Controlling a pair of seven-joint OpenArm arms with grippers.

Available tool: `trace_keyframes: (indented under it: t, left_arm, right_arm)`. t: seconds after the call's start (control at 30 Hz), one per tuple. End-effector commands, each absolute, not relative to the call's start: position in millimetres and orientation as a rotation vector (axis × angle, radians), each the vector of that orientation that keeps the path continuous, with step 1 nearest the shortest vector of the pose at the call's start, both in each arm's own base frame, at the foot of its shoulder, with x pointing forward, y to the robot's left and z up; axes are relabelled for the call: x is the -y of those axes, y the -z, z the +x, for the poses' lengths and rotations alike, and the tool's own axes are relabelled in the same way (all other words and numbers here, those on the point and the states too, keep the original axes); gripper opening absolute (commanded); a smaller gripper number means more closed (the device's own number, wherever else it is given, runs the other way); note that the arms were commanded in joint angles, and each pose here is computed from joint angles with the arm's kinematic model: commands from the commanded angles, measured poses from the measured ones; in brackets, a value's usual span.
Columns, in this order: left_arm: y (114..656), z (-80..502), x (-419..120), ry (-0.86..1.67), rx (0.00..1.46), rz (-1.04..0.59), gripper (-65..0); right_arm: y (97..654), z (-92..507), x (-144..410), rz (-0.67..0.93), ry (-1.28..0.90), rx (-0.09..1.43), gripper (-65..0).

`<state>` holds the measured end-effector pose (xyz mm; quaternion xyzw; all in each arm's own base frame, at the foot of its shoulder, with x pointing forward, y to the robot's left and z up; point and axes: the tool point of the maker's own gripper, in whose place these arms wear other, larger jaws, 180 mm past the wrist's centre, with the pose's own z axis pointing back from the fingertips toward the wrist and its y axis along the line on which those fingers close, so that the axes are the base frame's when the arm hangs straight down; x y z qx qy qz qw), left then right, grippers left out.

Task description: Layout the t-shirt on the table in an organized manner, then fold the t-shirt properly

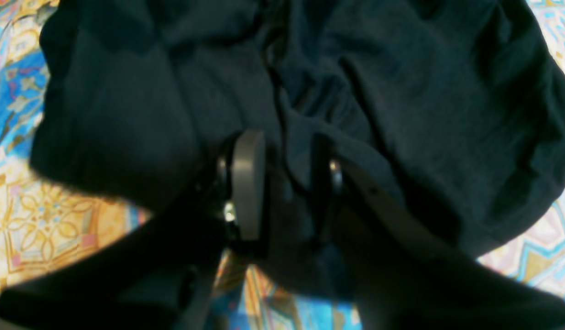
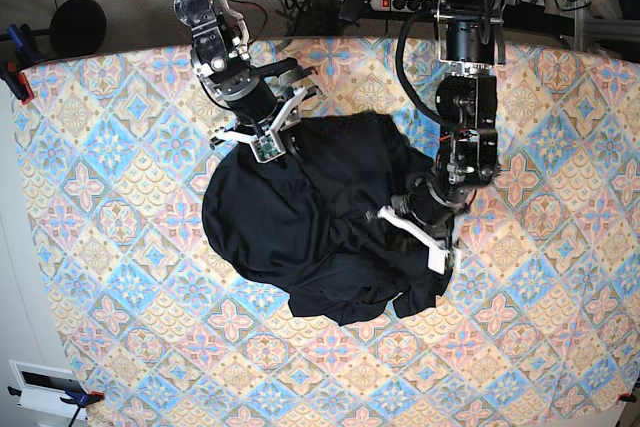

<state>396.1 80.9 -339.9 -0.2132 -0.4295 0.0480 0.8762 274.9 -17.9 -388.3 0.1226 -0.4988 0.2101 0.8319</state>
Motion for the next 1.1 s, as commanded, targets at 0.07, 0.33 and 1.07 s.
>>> trace_keyframes:
  t: [0.07, 0.33, 1.07]
  left_arm:
    - [254.5, 422.3, -78.2, -0.041, 1.128, -0.47, -65.0]
    - [156.7, 445.7, -71.3, 0.058, 1.297, -0.477, -65.0]
    - [214.2, 453.8, -191.5, -0.167, 1.235, -0.284, -65.0]
  right_arm:
    - [375.4, 281.6, 15.7, 0.275, -0.436, 1.107, -47.8]
    - [374.8, 282.0, 16.2, 0.274, -0.435, 1.109, -47.8]
    - [367.4, 300.7, 45.2, 0.22, -0.292, 1.144, -47.8]
